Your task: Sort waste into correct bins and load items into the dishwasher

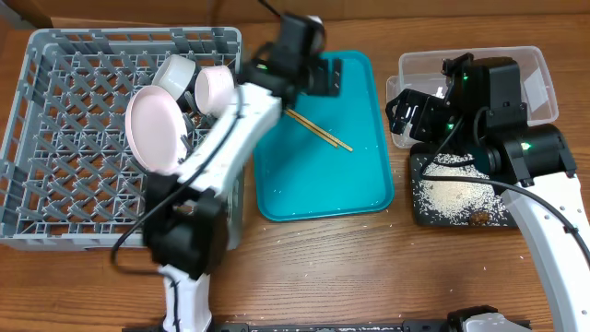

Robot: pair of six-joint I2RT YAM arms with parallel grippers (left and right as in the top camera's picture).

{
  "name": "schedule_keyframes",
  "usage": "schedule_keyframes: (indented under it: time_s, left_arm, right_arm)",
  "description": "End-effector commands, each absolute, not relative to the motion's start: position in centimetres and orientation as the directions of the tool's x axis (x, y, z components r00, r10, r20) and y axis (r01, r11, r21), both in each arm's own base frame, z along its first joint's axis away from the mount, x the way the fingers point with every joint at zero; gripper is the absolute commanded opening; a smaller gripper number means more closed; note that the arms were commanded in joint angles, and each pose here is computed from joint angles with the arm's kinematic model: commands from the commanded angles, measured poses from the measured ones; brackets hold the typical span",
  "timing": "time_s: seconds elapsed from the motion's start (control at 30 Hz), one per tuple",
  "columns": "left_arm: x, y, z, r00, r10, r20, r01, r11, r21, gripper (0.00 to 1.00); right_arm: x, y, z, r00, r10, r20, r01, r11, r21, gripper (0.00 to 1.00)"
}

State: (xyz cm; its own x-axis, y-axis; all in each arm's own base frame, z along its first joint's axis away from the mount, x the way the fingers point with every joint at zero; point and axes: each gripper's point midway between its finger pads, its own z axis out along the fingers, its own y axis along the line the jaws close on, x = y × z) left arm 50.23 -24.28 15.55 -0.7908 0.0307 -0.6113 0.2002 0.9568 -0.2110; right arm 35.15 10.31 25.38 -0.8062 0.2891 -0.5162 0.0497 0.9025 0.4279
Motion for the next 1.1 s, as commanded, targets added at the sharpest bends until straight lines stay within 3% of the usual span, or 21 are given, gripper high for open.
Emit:
schedule_keyframes:
  time_s: [0.0,0.23,0.4,0.53,0.73,0.8,0.93,1.07]
  left_arm:
    - [50.1,-25.7,10.4,-0.858,-0.03,-0.513,0.13,0.953,-0.274,1.0]
    - [49.0,-25.6,5.8,-0.915,-0.064,-0.399,0.057,0.957,-0.284,1.0]
    - [48.5,-25.6,5.4,-0.925,-0.125,-0.358,-0.012,0.953,-0.302,1.0]
    - [47.9,-26.6,5.5,-0.929,-0.247,-0.275,-0.125,0.911,-0.394,1.0]
    - [47.0,-27.3,5.4,-0.949,-0.21,-0.236,-0.095,0.902,-0.42,1.0]
    - [47.4,-27.0,5.4,-0.939,-0.235,-0.25,-0.118,0.906,-0.408,0.84]
    - [48.9,-24.4,5.2,-0.831,-0.47,-0.296,-0.365,0.864,-0.348,0.84]
    - [49.1,-23.9,5.2,-0.806,-0.504,-0.308,-0.403,0.851,-0.338,0.86]
  right_arm:
    - [35.2,10.1,25.5,-0.803,0.292,-0.52,0.057,0.905,0.421,1.0]
    - [35.1,10.1,25.4,-0.806,0.291,-0.515,0.059,0.906,0.42,1.0]
    - [35.1,10.1,25.4,-0.806,0.291,-0.515,0.059,0.906,0.42,1.0]
    - [35.1,10.1,25.4,-0.806,0.291,-0.515,0.059,0.906,0.42,1.0]
    - [35.1,10.1,25.4,-0.806,0.292,-0.515,0.059,0.906,0.42,1.0]
    - [35.1,10.1,25.4,-0.806,0.292,-0.515,0.059,0.906,0.42,1.0]
    - [35.1,10.1,25.4,-0.806,0.291,-0.515,0.059,0.906,0.42,1.0]
    - [35.1,10.1,25.4,-0.806,0.291,-0.515,0.059,0.906,0.42,1.0]
